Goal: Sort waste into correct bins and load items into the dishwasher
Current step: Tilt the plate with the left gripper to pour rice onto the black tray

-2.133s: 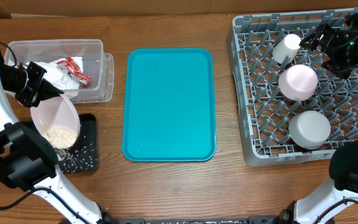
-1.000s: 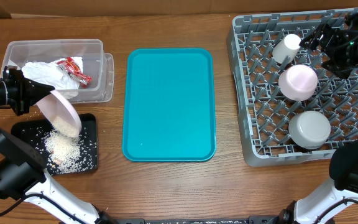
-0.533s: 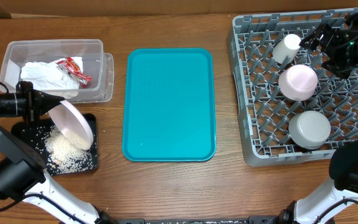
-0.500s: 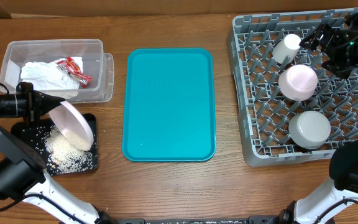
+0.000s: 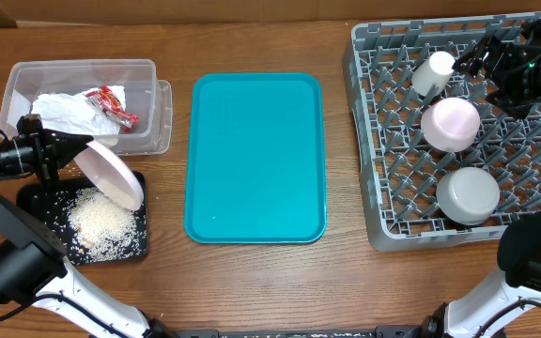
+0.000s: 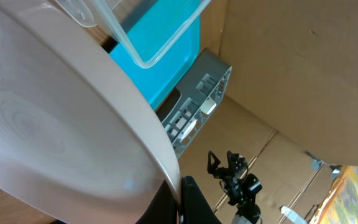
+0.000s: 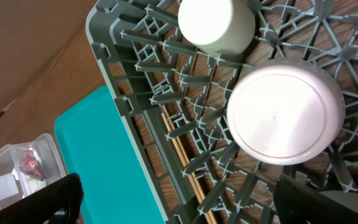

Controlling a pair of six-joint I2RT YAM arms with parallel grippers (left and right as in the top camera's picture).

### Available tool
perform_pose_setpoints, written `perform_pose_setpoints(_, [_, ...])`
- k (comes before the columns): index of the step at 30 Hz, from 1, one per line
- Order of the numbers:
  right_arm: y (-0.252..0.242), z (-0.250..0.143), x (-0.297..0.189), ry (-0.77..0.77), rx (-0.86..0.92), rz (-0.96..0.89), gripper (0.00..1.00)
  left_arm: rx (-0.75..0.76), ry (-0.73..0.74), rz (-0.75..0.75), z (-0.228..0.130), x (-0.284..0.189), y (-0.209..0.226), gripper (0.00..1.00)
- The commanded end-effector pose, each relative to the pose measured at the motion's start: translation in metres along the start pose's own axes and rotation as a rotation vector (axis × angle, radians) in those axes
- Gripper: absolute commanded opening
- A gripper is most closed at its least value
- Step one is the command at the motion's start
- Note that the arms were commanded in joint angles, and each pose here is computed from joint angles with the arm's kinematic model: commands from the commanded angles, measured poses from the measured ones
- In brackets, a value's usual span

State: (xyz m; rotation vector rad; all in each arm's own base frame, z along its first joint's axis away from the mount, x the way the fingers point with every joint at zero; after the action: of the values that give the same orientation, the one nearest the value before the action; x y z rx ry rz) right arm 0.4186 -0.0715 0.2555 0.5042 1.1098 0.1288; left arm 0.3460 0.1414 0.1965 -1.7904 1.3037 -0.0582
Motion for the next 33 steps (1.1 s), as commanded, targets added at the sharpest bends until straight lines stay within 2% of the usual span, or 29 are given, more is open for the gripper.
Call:
perform_pose_setpoints(1, [0.009,0.005,-0.016,-0.048,-0.022,0.001,1.0,0.059,-0.015,-0.035,-0.009,-0.008,-0.007,0.04])
perform_pose_setpoints(5, [0.009,0.005,-0.016,-0.048,-0.022,0.001,1.0,0.079,-0.029,-0.083,-0.008,-0.018,-0.01,0.04])
perform_pose_setpoints(11, [0.009,0.005,-0.016,-0.048,-0.022,0.001,1.0,0.096,-0.044,-0.073,-0.014,-0.022,-0.011,0.04])
perform_pose_setpoints(17, [0.009,0.005,-0.016,-0.048,-0.022,0.001,1.0,0.151,-0.084,-0.073,-0.044,-0.03,-0.023,0.04])
perform_pose_setpoints(21, [0.009,0.005,-0.016,-0.048,-0.022,0.001,1.0,0.091,-0.198,0.066,-0.054,-0.046,-0.008,0.04])
perform_pose_setpoints(23, [0.009,0.005,-0.016,-0.048,-0.022,0.001,1.0,0.104,-0.228,0.087,-0.057,-0.052,-0.004,0.04])
perform_pose_setpoints(28, [0.009,0.005,-0.016,-0.048,-0.022,0.001,1.0,0.138,-0.188,-0.011,-0.064,-0.051,-0.012,0.04])
perform_pose_setpoints(33, [0.009,0.005,-0.016,-0.048,-0.022,0.001,1.0,0.15,-0.15,-0.042,-0.059,-0.043,-0.004,0.04])
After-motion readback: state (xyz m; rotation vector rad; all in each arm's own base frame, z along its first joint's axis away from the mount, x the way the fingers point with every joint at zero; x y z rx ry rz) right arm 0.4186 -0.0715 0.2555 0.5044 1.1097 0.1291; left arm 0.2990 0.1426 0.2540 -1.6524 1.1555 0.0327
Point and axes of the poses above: each gripper's point midway between its finger pads, its own x axis out along the fingers, its own y axis along the line the jaws close on, z = x × y, the point moved 3 cm from there along -x, back along the fingers, and after that the axes turned 13 degrees about -x, right-handed, at the moved point
